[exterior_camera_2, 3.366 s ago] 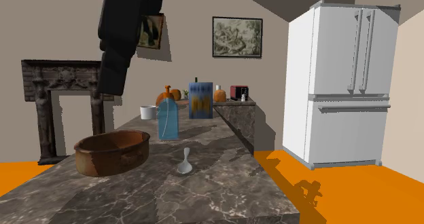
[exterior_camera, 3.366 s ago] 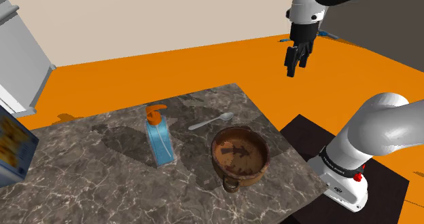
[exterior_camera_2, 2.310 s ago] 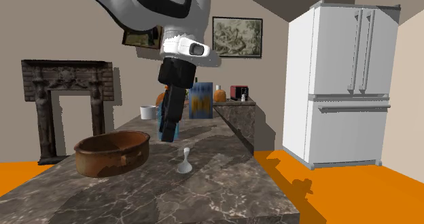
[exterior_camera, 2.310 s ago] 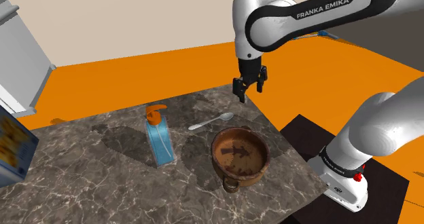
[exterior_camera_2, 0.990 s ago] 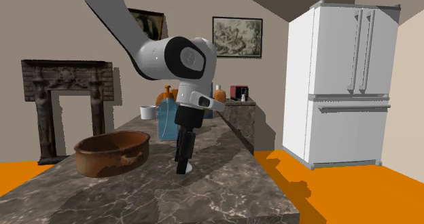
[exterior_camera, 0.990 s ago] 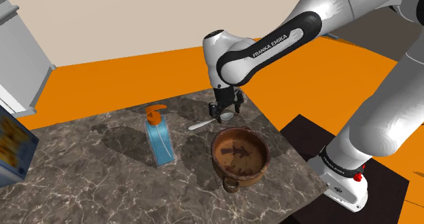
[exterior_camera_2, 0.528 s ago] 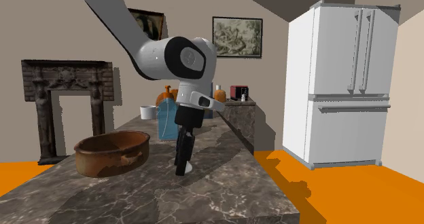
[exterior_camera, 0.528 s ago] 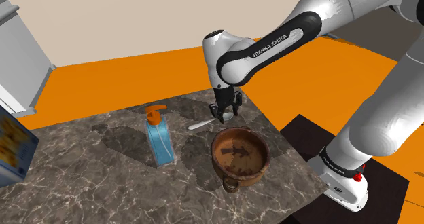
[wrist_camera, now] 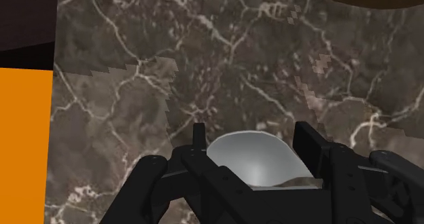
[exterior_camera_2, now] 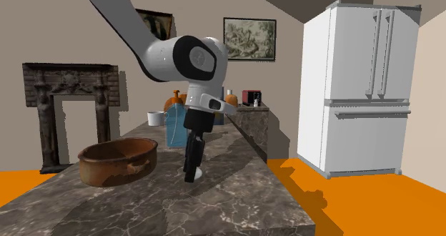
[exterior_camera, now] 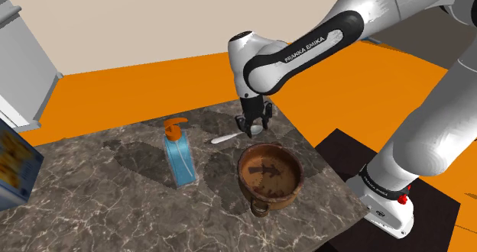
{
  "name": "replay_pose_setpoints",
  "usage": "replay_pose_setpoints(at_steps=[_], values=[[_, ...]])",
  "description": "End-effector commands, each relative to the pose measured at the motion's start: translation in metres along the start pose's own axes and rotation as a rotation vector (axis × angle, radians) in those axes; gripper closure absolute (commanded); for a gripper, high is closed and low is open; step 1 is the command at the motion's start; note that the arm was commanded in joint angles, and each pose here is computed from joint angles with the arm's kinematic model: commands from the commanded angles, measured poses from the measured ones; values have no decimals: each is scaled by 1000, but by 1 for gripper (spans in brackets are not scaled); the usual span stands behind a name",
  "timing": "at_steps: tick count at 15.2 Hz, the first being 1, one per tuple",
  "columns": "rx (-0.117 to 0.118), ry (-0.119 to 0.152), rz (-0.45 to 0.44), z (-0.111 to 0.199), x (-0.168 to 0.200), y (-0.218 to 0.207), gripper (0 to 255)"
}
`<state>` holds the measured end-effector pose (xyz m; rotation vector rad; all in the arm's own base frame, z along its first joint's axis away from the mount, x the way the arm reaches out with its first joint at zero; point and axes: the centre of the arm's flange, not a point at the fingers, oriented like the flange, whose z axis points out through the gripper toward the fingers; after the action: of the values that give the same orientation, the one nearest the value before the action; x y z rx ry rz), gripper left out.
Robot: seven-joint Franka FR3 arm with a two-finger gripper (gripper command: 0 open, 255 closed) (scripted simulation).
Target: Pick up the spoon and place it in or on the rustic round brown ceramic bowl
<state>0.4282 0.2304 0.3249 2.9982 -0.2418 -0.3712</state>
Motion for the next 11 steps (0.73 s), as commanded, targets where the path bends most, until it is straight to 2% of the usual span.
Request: replay_pose_setpoints(at_steps=[1, 11], values=[[0, 0, 0, -9, -2, 2, 255], [0, 0, 0, -60, -15, 9, 255]])
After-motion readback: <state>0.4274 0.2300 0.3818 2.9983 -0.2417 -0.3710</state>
